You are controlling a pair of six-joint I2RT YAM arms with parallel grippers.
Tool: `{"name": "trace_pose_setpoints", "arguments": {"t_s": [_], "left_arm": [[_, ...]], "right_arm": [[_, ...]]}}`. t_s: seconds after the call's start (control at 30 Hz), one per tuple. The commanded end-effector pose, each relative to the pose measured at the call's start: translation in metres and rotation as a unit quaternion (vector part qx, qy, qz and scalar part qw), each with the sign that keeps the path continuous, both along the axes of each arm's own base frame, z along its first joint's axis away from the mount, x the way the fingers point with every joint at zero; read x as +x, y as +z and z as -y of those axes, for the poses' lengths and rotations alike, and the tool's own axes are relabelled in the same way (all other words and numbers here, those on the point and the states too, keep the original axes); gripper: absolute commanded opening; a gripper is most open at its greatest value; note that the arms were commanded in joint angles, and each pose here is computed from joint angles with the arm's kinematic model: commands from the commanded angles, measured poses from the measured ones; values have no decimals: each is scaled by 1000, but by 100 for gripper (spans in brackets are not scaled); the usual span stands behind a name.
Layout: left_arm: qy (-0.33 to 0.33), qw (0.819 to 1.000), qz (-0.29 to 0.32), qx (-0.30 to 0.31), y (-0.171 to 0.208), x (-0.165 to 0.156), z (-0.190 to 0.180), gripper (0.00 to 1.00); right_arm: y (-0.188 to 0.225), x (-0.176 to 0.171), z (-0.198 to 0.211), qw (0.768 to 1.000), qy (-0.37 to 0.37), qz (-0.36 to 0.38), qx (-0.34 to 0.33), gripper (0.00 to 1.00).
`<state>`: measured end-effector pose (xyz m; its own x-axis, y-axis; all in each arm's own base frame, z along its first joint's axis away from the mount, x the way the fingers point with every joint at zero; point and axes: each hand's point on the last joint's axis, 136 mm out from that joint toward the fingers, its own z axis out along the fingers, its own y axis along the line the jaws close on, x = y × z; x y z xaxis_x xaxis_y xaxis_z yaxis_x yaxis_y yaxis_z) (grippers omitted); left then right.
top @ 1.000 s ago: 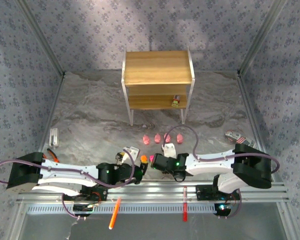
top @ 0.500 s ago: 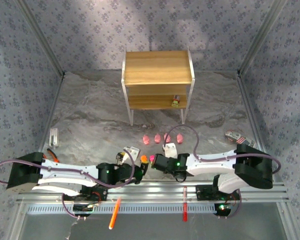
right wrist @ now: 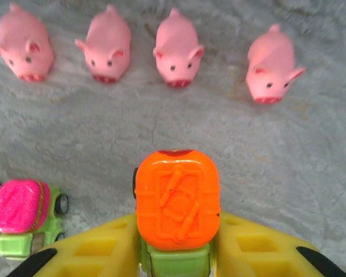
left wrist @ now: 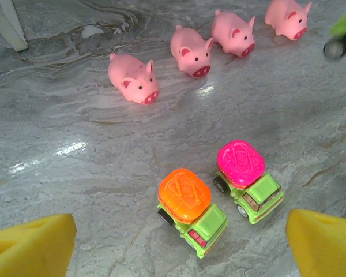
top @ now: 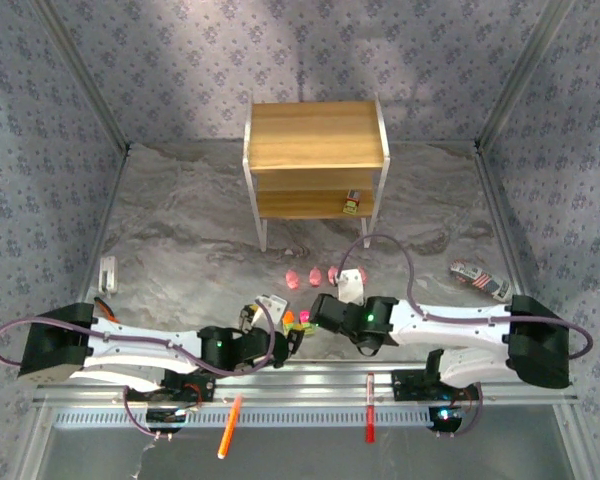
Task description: Place and organize the plastic toys onto the shelf
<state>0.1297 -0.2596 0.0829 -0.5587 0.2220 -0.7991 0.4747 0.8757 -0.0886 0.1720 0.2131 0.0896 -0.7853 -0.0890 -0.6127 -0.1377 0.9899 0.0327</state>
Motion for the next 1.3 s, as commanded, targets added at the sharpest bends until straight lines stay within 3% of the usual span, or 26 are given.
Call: {"name": "trace_pose_setpoints", "arguments": {"t_s": [0.0, 0.67, 0.97, 1.27], "left_arm": [[-11, 1000, 0, -5, 3, -3, 8, 93], [73, 997, 12, -3, 7, 9, -32, 93], [76, 997, 10, -10, 8, 9, -32, 93], [66, 998, 8, -1, 6, 8, -26, 93]], "right_arm": [[27, 14, 10, 999, -5, 31, -14, 33], [118, 91, -3, 993, -39, 112, 17, 32], [135, 125, -6, 990, -57, 130, 3, 32], [151, 156, -15, 986, -79, 146, 29, 32]]}}
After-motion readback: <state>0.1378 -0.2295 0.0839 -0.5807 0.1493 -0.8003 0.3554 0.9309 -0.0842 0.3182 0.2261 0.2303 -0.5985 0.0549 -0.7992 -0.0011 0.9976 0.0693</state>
